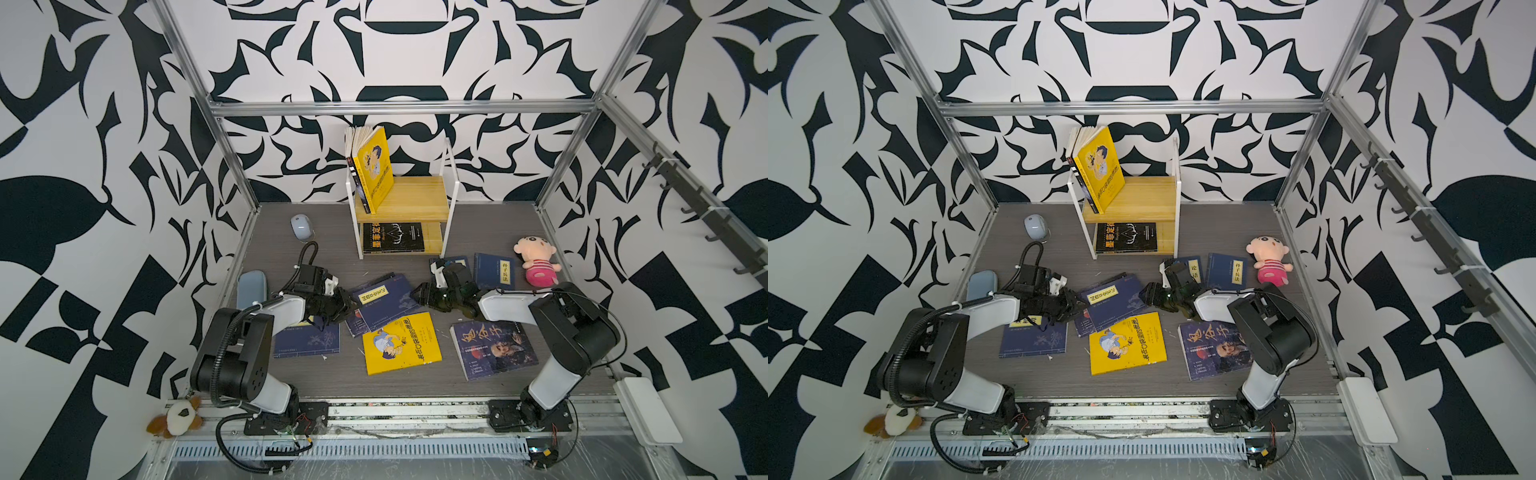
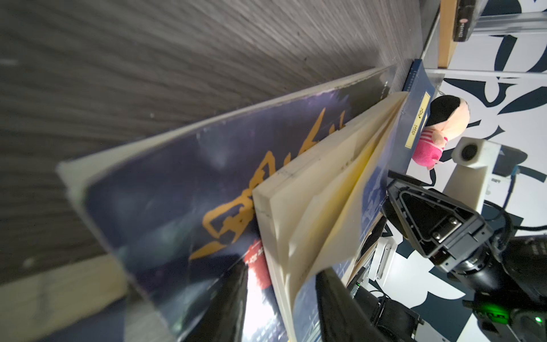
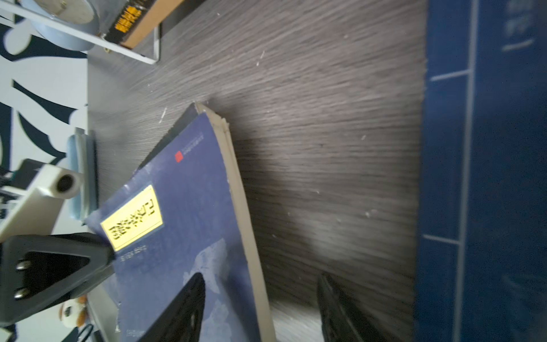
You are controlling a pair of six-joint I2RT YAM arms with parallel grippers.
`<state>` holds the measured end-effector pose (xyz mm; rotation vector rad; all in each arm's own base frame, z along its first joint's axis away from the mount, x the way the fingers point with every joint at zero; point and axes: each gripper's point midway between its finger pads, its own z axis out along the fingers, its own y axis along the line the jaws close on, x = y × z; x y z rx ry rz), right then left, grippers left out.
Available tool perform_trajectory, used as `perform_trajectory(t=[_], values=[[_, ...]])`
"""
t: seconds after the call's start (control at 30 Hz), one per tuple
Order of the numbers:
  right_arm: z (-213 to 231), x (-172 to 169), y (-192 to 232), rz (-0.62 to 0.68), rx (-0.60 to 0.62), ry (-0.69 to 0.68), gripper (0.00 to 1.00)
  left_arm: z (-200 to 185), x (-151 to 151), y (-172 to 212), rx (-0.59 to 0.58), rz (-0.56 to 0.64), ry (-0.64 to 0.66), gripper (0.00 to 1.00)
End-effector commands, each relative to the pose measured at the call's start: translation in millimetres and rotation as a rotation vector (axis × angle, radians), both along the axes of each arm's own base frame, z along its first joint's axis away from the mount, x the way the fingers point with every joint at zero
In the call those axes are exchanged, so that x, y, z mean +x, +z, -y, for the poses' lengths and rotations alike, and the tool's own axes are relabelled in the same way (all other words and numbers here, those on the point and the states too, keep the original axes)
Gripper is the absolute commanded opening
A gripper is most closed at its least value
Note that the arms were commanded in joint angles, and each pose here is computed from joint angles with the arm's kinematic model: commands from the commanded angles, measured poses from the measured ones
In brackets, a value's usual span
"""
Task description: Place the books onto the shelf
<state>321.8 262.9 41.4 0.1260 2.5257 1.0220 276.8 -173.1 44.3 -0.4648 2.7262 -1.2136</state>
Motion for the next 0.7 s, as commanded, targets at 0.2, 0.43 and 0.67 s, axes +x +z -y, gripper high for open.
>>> perform_trajectory(t=[0.2,0.43,0.67], values=[[-19.8,1.9,45.3,0.046,0.226,0.014,0.24,-2.8,3.0,-8.5,0.036,-0.018,0.012,0.31],[-17.4,-0.8,76.1,0.103,0.258,0.014,0.1,0.7,4.3,-9.4,0.038,-0.017,0.001,0.27],[-25.2,-5.0,89.0,0.102,0.331,0.028,0.23,1.4,6.2,-5.1,0.032,-0.001,0.002,0.29]])
